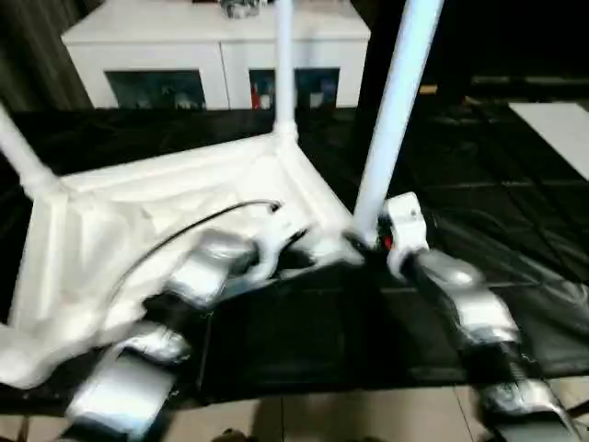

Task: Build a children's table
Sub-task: Rotate leg to tighten

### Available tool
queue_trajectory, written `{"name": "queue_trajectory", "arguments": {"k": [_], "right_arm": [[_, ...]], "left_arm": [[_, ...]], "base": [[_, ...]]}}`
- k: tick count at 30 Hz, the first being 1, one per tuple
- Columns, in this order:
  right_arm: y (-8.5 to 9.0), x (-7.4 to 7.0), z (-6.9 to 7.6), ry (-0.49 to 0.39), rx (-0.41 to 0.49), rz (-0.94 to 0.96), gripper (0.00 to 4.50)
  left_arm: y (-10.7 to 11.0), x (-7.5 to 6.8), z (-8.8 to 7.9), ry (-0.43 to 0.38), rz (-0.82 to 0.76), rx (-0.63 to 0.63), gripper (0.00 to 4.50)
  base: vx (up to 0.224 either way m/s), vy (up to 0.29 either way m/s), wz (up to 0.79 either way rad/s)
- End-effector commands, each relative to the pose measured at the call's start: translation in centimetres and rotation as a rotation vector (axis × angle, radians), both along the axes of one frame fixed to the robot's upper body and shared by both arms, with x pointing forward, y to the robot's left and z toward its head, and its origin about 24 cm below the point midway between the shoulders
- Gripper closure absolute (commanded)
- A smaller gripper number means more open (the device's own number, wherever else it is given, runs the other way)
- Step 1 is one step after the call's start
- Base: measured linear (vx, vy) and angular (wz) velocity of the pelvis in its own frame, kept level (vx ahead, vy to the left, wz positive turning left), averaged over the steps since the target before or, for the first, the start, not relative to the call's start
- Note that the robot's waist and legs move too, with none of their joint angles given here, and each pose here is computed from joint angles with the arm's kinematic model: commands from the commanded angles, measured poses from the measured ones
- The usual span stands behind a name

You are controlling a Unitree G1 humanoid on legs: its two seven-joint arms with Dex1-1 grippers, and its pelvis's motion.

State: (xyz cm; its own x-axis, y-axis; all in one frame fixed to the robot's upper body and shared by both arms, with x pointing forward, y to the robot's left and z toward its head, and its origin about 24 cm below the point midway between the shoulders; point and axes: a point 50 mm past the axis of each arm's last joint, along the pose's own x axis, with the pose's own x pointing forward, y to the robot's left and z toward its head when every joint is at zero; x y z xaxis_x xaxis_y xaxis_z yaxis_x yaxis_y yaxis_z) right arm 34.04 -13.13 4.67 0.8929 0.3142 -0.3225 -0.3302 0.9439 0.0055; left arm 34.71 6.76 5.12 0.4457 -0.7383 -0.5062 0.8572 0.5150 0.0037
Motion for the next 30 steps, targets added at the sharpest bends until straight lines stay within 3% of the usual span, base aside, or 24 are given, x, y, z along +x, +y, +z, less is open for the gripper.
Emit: {"name": "queue_trajectory", "arguments": {"k": [1,6,11,13,15,19,21,23,28,30], "right_arm": [[2.2,0.3,0.2,-0.001,0.016,-0.01,1.83],[4.9,0.6,-0.1,-0.003,-0.034,-0.113,1.83],[5.4,0.3,0.4,-0.043,0.082,-0.098,1.83],[5.4,0.3,0.7,-0.066,0.081,-0.076,1.27],[5.2,0.3,1.0,-0.088,0.071,-0.062,1.12],[3.1,0.4,1.9,-0.161,0.017,-0.098,0.68],[0.5,0.2,2.4,-0.205,-0.034,-0.134,0.66],[-1.0,-0.1,2.7,-0.211,-0.049,-0.11,0.42],[-6.7,-2.6,3.0,-0.137,-0.147,0.084,0.14],[-7.6,-3.7,3.1,-0.102,-0.136,0.207,0.06]], "left_arm": [[-0.1,2.0,2.3,-0.113,0.172,-0.029,4.5],[-1.4,3.0,2.7,-0.179,0.27,-0.005,4.5],[-1.6,2.8,2.2,-0.17,0.249,0.006,4.5],[-1.6,2.7,2.1,-0.168,0.235,0.011,4.5],[-1.5,2.6,2.0,-0.165,0.219,0.011,4.5],[-1.2,2.4,1.8,-0.176,0.15,0.017,4.5],[-0.9,2.2,1.6,-0.17,0.116,0.017,4.5],[-0.8,2.0,1.5,-0.161,0.097,0.012,4.5],[-0.6,1.6,1.4,-0.169,0.007,0.016,4.5],[-0.6,1.3,1.4,-0.171,-0.044,0.015,4.5]], "base": [[0.0,0.0,0.0],[0.0,0.0,0.0],[0.0,0.0,0.0],[0.0,0.0,0.0],[0.0,0.0,0.0],[0.0,0.0,0.0],[0.0,0.0,0.0],[0.0,0.0,0.0],[0.0,0.0,0.0],[0.0,0.0,0.0]]}}
